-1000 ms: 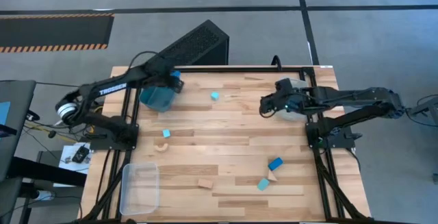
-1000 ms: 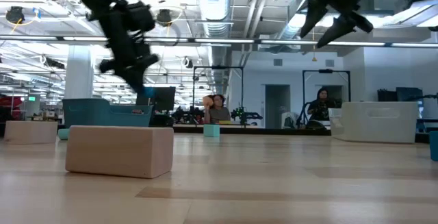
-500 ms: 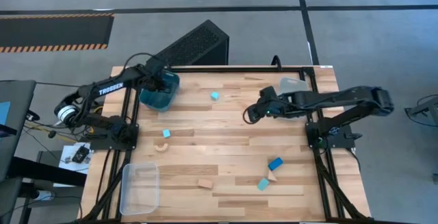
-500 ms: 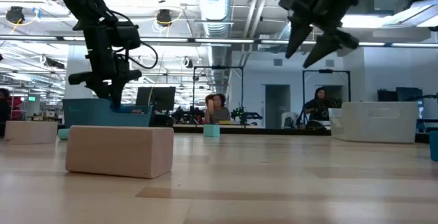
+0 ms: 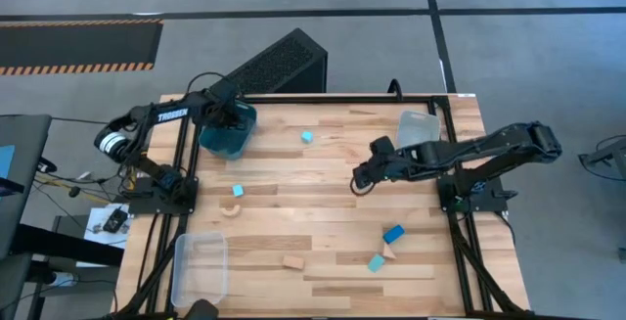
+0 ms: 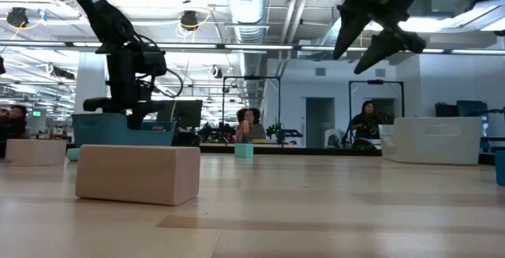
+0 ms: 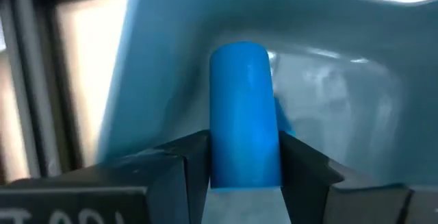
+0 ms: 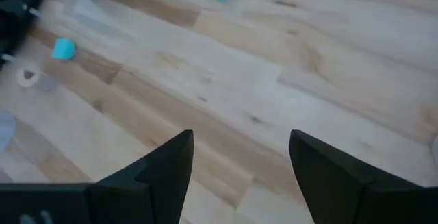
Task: Sort & place blocks by color
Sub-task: Put the left blue block into the blue bin, then put the blue block into the blue bin
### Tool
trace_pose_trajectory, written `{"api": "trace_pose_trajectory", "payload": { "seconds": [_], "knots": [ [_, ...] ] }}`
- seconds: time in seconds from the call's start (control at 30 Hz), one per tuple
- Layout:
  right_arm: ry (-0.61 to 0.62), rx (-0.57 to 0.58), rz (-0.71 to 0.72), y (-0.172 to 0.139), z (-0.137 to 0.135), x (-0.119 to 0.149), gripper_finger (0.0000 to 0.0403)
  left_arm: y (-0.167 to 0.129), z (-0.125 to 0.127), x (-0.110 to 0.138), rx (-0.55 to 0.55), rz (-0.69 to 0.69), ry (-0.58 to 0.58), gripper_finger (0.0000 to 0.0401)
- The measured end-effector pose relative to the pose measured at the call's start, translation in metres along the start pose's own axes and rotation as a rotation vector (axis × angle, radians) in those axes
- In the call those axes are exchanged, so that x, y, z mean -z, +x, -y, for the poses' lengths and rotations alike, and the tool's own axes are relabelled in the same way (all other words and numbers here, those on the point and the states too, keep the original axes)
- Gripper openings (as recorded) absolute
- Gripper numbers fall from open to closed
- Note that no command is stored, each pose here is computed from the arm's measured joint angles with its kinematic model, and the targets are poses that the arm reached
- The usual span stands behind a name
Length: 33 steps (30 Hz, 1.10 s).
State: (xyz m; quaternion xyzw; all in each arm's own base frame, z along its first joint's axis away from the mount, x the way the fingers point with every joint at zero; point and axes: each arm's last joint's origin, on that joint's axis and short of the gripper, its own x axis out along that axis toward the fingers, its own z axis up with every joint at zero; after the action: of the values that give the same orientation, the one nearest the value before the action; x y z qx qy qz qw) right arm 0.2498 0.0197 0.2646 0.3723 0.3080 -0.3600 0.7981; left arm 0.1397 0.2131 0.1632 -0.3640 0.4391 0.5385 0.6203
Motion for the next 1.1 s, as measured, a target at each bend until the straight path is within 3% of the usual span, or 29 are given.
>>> {"api": "trace_pose_trajectory", "payload": {
  "seconds": [0.27,0.53,0.7,0.9,1.1],
  "knots": [
    [0.052,0.046,0.012,-0.008,-0.001,0.021,0.0264,-0.017,-0.005,-0.002,0.004,0.068,-0.044,0.0182],
    [0.040,0.122,-0.051,-0.009,0.004,0.035,0.0264,-0.044,-0.002,0.000,0.207,0.120,0.024,0.0249],
    [0.025,0.113,-0.132,-0.011,0.003,0.040,0.0264,-0.070,0.010,0.002,0.333,0.255,0.118,0.0253],
    [-0.107,0.055,-0.302,-0.017,0.000,0.053,0.0264,-0.102,0.039,0.008,0.514,0.450,0.221,0.0254],
    [-0.160,0.047,-0.373,-0.025,0.000,0.068,0.0264,-0.117,0.060,0.018,0.624,0.525,0.291,0.0254]
  ]
}}
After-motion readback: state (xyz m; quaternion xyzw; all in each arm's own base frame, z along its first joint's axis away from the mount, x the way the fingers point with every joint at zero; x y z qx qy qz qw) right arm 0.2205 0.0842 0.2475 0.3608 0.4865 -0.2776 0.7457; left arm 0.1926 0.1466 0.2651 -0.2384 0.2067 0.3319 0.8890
